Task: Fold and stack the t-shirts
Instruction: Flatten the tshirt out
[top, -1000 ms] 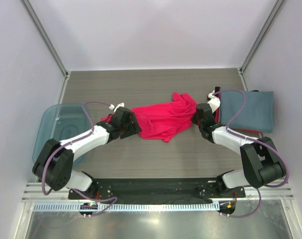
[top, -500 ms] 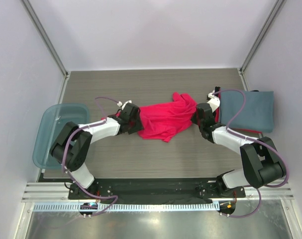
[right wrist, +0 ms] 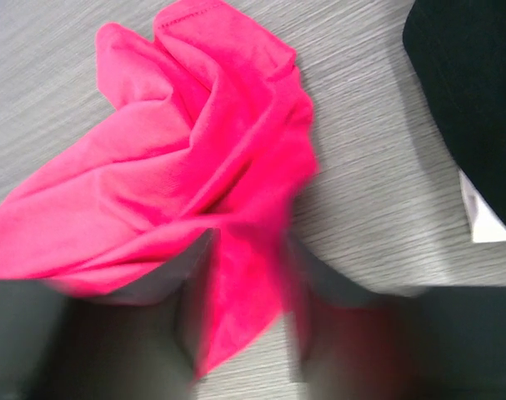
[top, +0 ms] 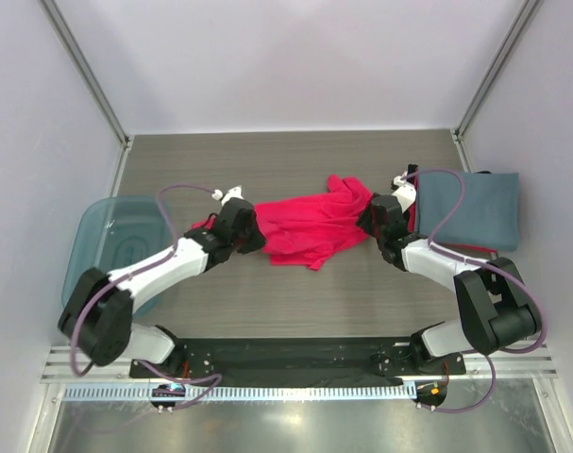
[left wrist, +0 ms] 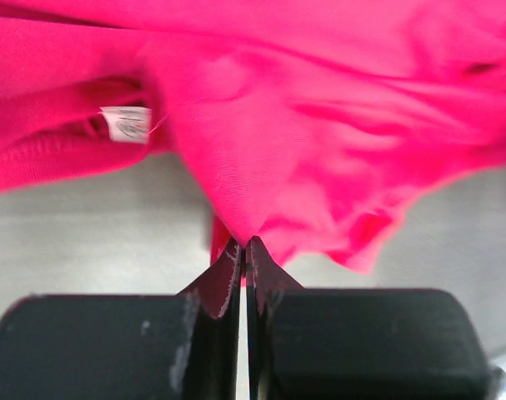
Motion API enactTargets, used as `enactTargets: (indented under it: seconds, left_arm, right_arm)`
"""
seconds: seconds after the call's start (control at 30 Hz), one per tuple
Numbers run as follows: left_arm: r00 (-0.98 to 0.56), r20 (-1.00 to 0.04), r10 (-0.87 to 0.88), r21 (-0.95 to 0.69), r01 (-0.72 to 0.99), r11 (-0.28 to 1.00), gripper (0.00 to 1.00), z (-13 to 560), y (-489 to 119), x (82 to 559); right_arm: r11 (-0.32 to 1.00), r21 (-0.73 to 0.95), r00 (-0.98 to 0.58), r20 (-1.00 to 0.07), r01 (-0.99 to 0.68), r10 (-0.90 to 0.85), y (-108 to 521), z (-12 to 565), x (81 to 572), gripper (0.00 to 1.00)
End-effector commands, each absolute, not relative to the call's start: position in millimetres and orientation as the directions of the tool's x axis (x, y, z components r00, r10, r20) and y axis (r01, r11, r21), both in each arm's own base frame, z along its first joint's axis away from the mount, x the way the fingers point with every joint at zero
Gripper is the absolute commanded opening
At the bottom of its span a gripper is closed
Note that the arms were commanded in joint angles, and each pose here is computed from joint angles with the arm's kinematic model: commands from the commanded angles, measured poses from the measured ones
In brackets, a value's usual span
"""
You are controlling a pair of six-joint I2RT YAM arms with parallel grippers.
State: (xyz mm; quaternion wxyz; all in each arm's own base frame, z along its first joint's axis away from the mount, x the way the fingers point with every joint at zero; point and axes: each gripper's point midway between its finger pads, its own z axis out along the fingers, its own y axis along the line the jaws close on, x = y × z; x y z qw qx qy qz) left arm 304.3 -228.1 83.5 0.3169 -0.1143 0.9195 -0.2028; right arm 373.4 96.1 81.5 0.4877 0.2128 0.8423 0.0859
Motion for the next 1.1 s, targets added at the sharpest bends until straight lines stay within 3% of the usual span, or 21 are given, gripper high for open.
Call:
enactTargets:
  seconds: [0.0,0.03,0.2,0.33,0.5,0.83,0.87,0.93,1.0,1.07]
  left_arm:
    - [-0.719,-0.588,-0.371,-0.499,-0.038,0.866,0.00,129.1,-228.3,286.6]
    - [-0.716,-0.584,-0.383,-0.505,-0.050,0.862,0.00,132.4,-225.1,280.4]
    - [-0.651,-0.578,-0.492,-0.614,-0.051,0.788,0.00,187.1,-206.2,253.5]
    - [-0.584,-0.626,-0.517,-0.591,-0.077,0.803,0.00,217.3,-186.7,256.7]
    - [-0.566,-0.618,-0.545,-0.597,-0.112,0.794,0.00,233.2,-182.8,311.8]
    - [-0.567,-0.655,-0.500,-0.496,-0.177,0.850,0.01,197.4,-190.4,452.5]
    - [-0.575,-0.654,-0.491,-0.483,-0.182,0.857,0.06,194.2,-186.1,456.1]
    - [-0.572,-0.687,-0.448,-0.431,-0.175,0.885,0.44,189.5,-178.6,458.4]
    - [-0.544,-0.711,-0.445,-0.424,-0.173,0.889,0.69,201.3,-171.3,453.0]
    - [-0.540,-0.718,-0.438,-0.405,-0.187,0.895,0.74,199.4,-163.5,443.2]
  right_arm:
    - [0.893,0.377,-0.380,-0.810,0.245,0.446,98.3,100.2,384.6,0.55]
    - [0.891,0.379,-0.377,-0.810,0.248,0.449,98.1,101.3,385.3,0.66]
    - [0.892,0.377,-0.380,-0.809,0.249,0.448,98.2,99.9,385.4,0.68]
    - [0.892,0.380,-0.384,-0.807,0.246,0.449,99.5,98.4,385.8,0.68]
    - [0.894,0.377,-0.390,-0.806,0.243,0.446,100.5,98.2,386.5,0.68]
    - [0.896,0.378,-0.394,-0.805,0.234,0.442,101.8,99.1,385.9,0.68]
    - [0.897,0.377,-0.400,-0.803,0.232,0.441,102.4,97.2,385.3,0.68]
    - [0.897,0.378,-0.400,-0.803,0.230,0.442,102.9,97.2,385.7,0.68]
    - [0.896,0.380,-0.403,-0.801,0.228,0.443,103.9,97.0,386.1,0.68]
    - [0.896,0.381,-0.407,-0.799,0.228,0.443,104.5,95.8,385.9,0.68]
